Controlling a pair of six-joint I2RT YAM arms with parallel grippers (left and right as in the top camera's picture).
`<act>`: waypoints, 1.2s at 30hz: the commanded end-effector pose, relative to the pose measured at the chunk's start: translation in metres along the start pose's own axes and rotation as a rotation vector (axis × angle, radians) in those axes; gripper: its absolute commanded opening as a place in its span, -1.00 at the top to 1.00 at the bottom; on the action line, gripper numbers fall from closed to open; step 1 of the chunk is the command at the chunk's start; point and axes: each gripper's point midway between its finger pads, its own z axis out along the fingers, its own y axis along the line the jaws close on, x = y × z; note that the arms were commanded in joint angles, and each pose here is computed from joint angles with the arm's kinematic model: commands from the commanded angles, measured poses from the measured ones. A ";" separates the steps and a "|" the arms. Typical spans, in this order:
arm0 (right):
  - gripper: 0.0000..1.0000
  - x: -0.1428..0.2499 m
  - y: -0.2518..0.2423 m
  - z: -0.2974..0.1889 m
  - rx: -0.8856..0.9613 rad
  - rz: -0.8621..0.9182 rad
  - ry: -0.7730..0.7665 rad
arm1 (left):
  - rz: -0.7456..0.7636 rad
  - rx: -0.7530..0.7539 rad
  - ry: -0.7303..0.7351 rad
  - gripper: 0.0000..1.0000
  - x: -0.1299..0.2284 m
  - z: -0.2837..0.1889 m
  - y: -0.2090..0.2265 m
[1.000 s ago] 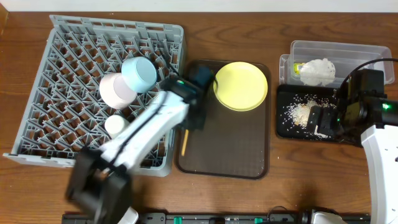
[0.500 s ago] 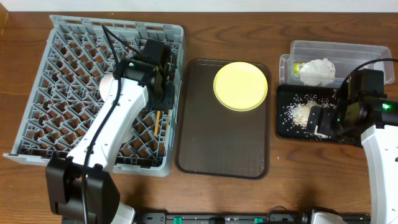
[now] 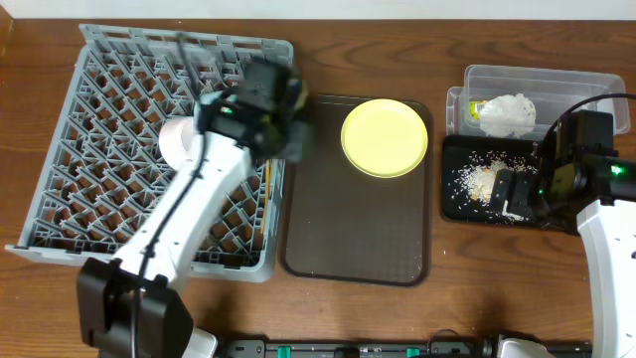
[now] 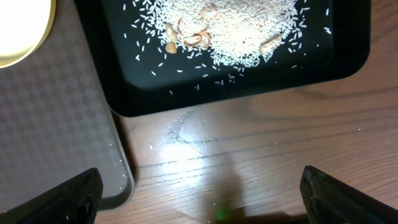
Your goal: Sort waste into correct bins and load items into the dishwasher
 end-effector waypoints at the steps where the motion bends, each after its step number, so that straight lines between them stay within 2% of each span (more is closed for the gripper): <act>1: -0.99 -0.004 -0.002 -0.006 0.003 0.020 -0.022 | 0.226 0.116 -0.080 -0.42 -0.014 0.006 -0.063; 5: -0.99 -0.004 -0.002 -0.006 0.003 0.020 -0.021 | 0.405 0.181 -0.131 -0.49 -0.018 0.043 -0.120; 8: -0.98 -0.004 -0.002 -0.006 0.003 0.019 -0.022 | 0.496 0.204 -0.118 -0.51 -0.009 0.077 -0.145; 12: -0.99 -0.004 -0.002 -0.006 0.003 0.019 -0.022 | 0.545 0.218 -0.074 -0.57 0.009 0.121 -0.163; 17: -0.99 -0.004 -0.002 -0.006 0.003 0.019 -0.022 | 0.548 0.204 0.032 -0.52 0.038 0.160 -0.156; 20: -0.99 -0.005 -0.002 -0.006 0.003 0.019 -0.022 | 0.546 0.195 0.092 -0.47 0.052 0.163 -0.150; 25: -0.99 -0.006 -0.002 -0.006 0.002 0.019 -0.027 | 0.539 0.163 0.292 -0.41 0.095 0.156 -0.129; 28: -0.99 -0.006 -0.002 -0.006 0.002 0.019 -0.026 | 0.515 0.134 0.446 -0.18 0.127 0.143 -0.114; 30: -0.98 -0.006 -0.002 -0.006 0.001 0.019 -0.029 | 0.465 0.111 0.508 -0.14 0.139 0.137 -0.108; 32: -0.98 -0.006 -0.002 -0.006 0.001 0.019 -0.029 | 0.434 0.104 0.522 -0.16 0.142 0.135 -0.108; 34: -0.98 -0.006 -0.002 -0.006 0.002 0.020 -0.029 | 0.429 0.132 0.505 -0.36 0.139 0.137 -0.114; 36: -0.99 -0.006 -0.002 -0.006 0.001 0.020 -0.029 | 0.439 0.154 0.454 -0.40 0.131 0.142 -0.124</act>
